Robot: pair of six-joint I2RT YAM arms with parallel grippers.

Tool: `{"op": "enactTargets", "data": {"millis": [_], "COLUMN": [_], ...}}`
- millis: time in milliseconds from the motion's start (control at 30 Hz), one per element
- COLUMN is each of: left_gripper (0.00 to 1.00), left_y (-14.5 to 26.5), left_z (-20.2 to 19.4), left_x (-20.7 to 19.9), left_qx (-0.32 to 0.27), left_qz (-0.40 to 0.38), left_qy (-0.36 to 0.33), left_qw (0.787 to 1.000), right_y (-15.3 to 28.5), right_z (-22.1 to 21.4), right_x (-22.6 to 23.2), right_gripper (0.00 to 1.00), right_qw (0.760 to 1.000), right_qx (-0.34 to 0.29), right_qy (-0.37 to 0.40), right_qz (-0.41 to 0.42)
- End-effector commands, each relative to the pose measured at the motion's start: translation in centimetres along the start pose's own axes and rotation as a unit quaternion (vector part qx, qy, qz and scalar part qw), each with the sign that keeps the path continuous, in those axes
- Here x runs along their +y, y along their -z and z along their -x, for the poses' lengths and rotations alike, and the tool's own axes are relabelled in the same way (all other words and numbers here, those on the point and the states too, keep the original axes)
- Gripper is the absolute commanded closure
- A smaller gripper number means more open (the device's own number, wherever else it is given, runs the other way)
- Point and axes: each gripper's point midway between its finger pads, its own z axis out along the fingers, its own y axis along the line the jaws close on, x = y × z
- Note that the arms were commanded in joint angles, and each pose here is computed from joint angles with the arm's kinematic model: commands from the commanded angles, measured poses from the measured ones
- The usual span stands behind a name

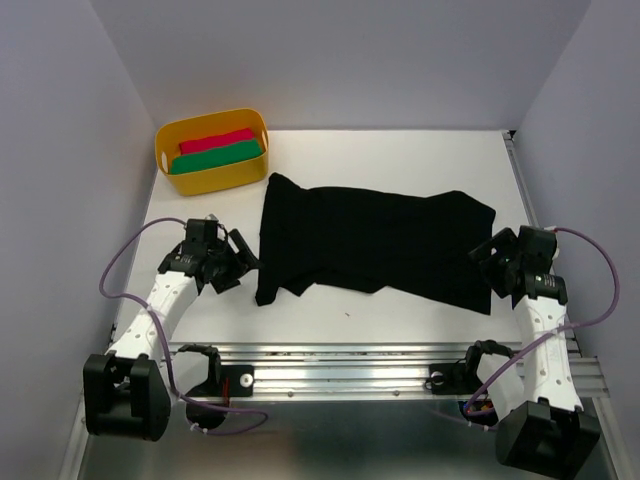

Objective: Roll the t-shirts
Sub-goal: Flatten out the T-shirt at the center of the board.

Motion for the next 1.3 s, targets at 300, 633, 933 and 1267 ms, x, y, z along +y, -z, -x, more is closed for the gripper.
{"op": "enactTargets", "data": {"millis": [300, 633, 933, 1267], "left_gripper": [0.13, 0.11, 0.11, 0.14], "left_y": [-2.6, -4.1, -3.2, -5.7], "left_z": [-3.5, -5.3, -4.0, -5.9], "left_x": [-0.6, -0.1, 1.3, 0.2], "left_qx": [0.029, 0.046, 0.005, 0.037], "left_qz": [0.071, 0.084, 0.128, 0.078], "left_qy": [-0.007, -0.004, -0.008, 0.002], "left_qw": [0.997, 0.995, 0.992, 0.996], "right_y": [0.0, -0.5, -0.7, -0.9], "right_z": [1.4, 1.1, 1.3, 1.0], "right_x": [2.9, 3.0, 3.7, 3.3], "right_gripper": [0.11, 0.10, 0.09, 0.09], "right_qw": [0.998, 0.998, 0.998, 0.998], "right_qx": [-0.003, 0.011, 0.016, 0.023], "right_qy": [0.011, 0.009, 0.009, 0.012], "right_qz": [0.054, 0.053, 0.062, 0.056]}}
